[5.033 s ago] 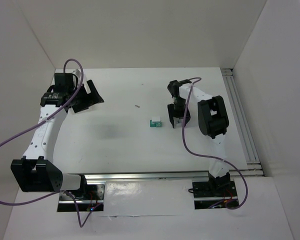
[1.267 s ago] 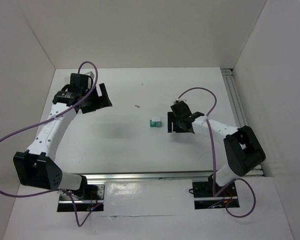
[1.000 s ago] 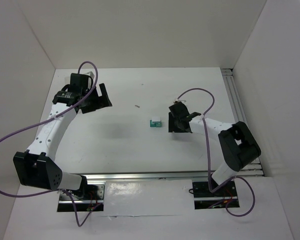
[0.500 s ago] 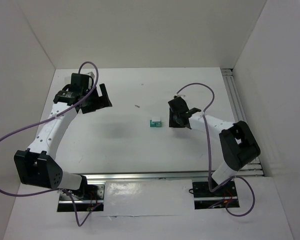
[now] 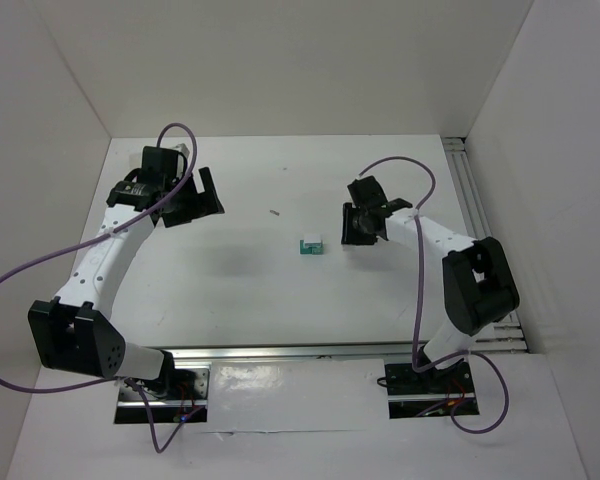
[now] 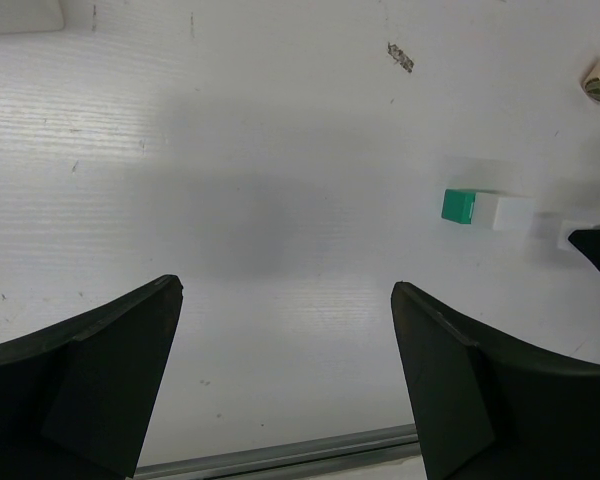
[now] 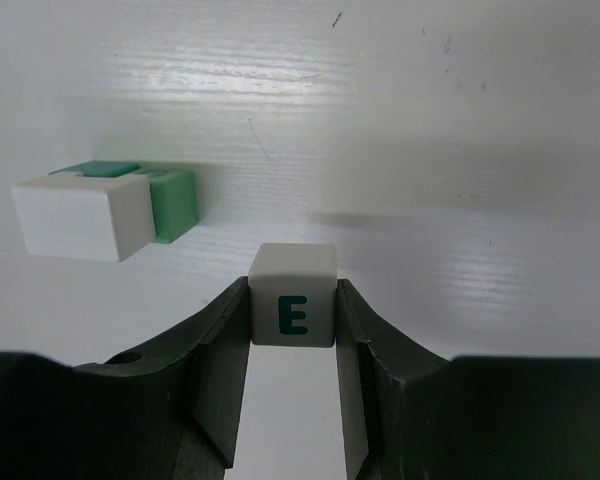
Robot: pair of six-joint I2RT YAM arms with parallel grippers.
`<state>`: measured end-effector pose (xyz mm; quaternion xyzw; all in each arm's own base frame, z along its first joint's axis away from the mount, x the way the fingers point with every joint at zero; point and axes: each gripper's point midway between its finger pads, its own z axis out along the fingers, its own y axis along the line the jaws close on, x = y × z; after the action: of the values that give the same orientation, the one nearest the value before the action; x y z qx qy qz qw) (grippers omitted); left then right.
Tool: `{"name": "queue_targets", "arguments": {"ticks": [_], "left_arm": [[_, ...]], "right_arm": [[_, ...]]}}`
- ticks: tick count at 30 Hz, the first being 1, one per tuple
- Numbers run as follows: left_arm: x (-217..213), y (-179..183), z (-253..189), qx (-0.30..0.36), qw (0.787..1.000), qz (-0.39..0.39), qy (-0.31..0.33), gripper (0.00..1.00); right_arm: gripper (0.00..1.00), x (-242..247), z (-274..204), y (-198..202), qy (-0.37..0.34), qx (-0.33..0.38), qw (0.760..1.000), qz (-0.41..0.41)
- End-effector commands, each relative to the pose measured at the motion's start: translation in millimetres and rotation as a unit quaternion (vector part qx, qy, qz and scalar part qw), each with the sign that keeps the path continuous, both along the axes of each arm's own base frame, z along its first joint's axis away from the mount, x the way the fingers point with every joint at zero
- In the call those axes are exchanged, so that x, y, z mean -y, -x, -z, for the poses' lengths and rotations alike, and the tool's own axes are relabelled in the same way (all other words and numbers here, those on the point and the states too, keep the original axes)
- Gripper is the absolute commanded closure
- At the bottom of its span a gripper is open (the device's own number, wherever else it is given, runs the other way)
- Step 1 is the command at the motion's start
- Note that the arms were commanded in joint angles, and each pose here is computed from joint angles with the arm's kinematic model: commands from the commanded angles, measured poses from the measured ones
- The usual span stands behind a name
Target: Build the wood block tower
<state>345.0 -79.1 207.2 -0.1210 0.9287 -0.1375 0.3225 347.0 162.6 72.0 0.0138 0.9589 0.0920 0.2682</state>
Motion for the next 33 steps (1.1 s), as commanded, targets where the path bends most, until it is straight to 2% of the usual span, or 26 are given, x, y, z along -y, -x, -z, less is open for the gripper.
{"name": "queue_targets", "arguments": {"ticks": [1, 6, 16, 21, 25, 28, 29, 31, 32, 33], "left_arm": [[3, -7, -12, 0.021, 1.000, 0.007, -0.002, 0.01], [3, -7, -12, 0.021, 1.000, 0.007, -0.002, 0.01], [4, -7, -12, 0.021, 1.000, 0.003, 0.001, 0.01], [4, -7, -12, 0.021, 1.000, 0.003, 0.001, 0.01], [4, -7, -12, 0.021, 1.000, 0.003, 0.001, 0.01], [4, -7, -12, 0.021, 1.000, 0.003, 0.001, 0.01], [4, -7, -12, 0.021, 1.000, 0.003, 0.001, 0.01], [4, -7, -12, 0.021, 1.000, 0.003, 0.001, 0.01], [2, -6, -15, 0.026, 1.000, 0.000, -0.002, 0.01], [2, -6, -15, 0.026, 1.000, 0.000, -0.002, 0.01]], "right_arm": [[0.73, -3, -19, -8, -0.003, 0.011, 1.000, -0.006], [0.73, 7, -11, -12, 0.035, -0.015, 0.999, 0.009], [0.73, 6, -7, -11, 0.034, -0.021, 0.999, 0.006], [0.73, 3, -5, -23, 0.044, -0.022, 0.999, 0.001], [0.73, -6, -17, -55, 0.035, 0.029, 0.999, 0.005], [0.73, -11, -34, -71, 0.010, 0.097, 0.995, 0.011], [0.61, -3, -15, -57, 0.015, 0.089, 0.996, 0.017], [0.36, -2, -31, -55, -0.004, 0.147, 0.989, 0.023], [0.16, 4, -7, -32, 0.001, 0.127, 0.991, 0.030], [0.15, 8, -6, -27, -0.003, 0.134, 0.990, 0.038]]}}
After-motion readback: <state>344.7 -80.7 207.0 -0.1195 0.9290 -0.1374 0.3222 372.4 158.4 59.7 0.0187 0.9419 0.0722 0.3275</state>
